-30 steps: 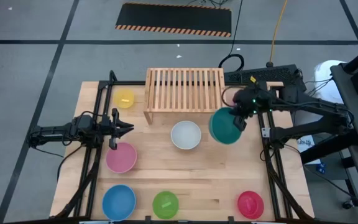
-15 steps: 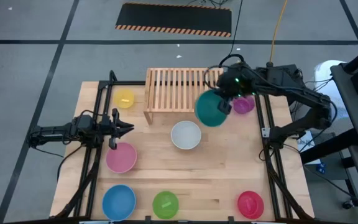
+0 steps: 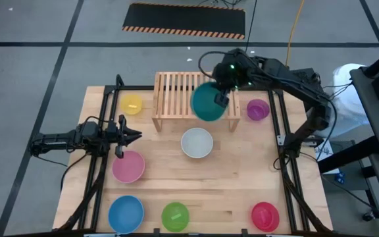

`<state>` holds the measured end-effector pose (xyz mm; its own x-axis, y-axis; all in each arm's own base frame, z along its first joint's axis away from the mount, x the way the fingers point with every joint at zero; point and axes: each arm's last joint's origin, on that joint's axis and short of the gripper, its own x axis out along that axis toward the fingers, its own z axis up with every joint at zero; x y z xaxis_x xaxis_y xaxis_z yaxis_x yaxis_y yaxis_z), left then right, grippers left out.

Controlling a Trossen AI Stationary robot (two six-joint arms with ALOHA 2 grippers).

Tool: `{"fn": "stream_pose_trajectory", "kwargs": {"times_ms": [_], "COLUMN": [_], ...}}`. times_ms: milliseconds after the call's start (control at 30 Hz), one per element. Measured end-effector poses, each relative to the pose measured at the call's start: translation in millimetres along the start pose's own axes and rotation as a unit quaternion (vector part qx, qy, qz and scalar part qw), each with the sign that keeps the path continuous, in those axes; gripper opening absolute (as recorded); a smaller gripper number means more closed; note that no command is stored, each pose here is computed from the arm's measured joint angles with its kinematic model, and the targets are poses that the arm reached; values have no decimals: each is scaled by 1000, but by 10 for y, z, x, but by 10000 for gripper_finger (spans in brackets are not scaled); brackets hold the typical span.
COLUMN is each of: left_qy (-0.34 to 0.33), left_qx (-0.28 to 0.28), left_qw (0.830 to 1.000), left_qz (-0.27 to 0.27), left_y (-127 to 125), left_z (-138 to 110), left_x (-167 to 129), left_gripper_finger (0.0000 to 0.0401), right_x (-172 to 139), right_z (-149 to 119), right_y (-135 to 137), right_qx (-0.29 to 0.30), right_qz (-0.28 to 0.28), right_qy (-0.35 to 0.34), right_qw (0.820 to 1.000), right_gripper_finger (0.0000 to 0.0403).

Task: Place and stack bowls onto a shelf
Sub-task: Put the green bowl on the shelf

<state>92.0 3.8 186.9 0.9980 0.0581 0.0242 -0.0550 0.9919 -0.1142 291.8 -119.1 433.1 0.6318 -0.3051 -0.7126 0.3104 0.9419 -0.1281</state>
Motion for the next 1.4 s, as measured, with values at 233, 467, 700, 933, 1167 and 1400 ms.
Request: {"fn": "stream_pose_trajectory", "kwargs": {"times_ms": [233, 467, 700, 933, 1167, 1400], "left_qy": [0, 0, 0, 0, 0, 0], "left_qx": [0, -1, -24, -35, -36, -36], "left_qw": [1000, 1000, 1000, 999, 999, 999], "left_qz": [0, 0, 0, 0, 0, 0], "left_y": [0, 0, 0, 0, 0, 0], "left_z": [0, 0, 0, 0, 0, 0], "left_x": [0, 0, 0, 0, 0, 0], "left_gripper_finger": [60, 60, 60, 60, 60, 60], "right_x": [141, 396, 725, 1070, 1364, 1512], "right_z": [207, 391, 450, 386, 289, 207], "right_y": [-60, -110, -207, -328, -493, -663], "right_qx": [-22, -29, -22, -20, -24, -10], "right_qz": [29, 42, 80, 94, 86, 75], "right_qy": [-27, -86, -107, -79, -48, -30], "right_qw": [999, 995, 991, 992, 995, 997], "right_gripper_finger": [0, 0, 0, 0, 0, 0]}}
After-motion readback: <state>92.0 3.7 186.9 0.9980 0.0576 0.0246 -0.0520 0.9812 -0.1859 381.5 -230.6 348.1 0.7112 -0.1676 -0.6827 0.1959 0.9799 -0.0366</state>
